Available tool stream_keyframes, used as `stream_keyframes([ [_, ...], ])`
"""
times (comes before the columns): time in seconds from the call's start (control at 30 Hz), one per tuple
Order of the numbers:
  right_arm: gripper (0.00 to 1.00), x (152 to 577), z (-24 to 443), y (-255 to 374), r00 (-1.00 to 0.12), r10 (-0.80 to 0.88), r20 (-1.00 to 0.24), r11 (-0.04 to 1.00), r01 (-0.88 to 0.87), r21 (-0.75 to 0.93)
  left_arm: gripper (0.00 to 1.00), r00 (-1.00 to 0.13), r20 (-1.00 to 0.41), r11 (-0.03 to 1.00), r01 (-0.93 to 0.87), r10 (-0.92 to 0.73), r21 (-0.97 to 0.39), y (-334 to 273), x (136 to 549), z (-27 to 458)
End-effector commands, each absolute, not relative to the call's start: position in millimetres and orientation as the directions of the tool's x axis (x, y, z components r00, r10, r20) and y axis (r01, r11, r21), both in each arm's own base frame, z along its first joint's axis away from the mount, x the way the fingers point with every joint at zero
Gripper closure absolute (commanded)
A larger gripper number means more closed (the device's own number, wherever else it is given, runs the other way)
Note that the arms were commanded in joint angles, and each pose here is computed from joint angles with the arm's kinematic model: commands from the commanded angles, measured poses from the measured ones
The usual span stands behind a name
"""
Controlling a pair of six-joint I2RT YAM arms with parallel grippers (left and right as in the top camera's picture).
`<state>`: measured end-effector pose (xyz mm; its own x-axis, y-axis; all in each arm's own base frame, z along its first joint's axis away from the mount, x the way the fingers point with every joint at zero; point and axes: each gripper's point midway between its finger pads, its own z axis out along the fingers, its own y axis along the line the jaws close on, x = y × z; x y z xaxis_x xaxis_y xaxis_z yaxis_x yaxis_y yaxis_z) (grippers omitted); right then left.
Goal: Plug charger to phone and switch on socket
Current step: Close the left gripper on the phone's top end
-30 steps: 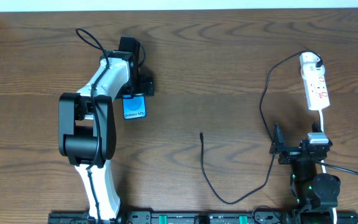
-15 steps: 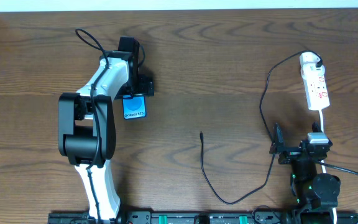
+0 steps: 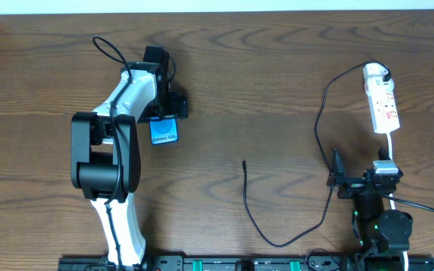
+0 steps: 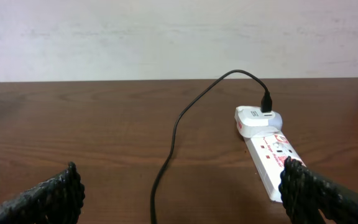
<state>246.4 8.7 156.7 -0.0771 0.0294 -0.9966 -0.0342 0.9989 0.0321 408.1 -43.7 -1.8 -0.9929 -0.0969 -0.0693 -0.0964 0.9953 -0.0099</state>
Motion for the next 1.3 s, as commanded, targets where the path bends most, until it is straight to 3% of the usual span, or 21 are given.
stream_keyframes([
  [0.0,0.01,246,156,11,-0.076,0.01,-0.997,0.999,-0.046,0.014,0.01,-0.995,0.0,0.995,-0.099,-0.099,-0.004,-45,395,-24],
  [0.43,0.01,246,156,11,-0.077,0.01,-0.997,0.999,-0.046,0.014,0.01,-0.983,-0.03,0.984,-0.178,-0.179,-0.013,-29,404,-24],
  [1.27,0.01,246,156,11,-0.076,0.01,-0.997,0.999,-0.045,0.014,0.02,-0.989,-0.022,0.989,-0.149,-0.149,0.01,-25,402,-24],
])
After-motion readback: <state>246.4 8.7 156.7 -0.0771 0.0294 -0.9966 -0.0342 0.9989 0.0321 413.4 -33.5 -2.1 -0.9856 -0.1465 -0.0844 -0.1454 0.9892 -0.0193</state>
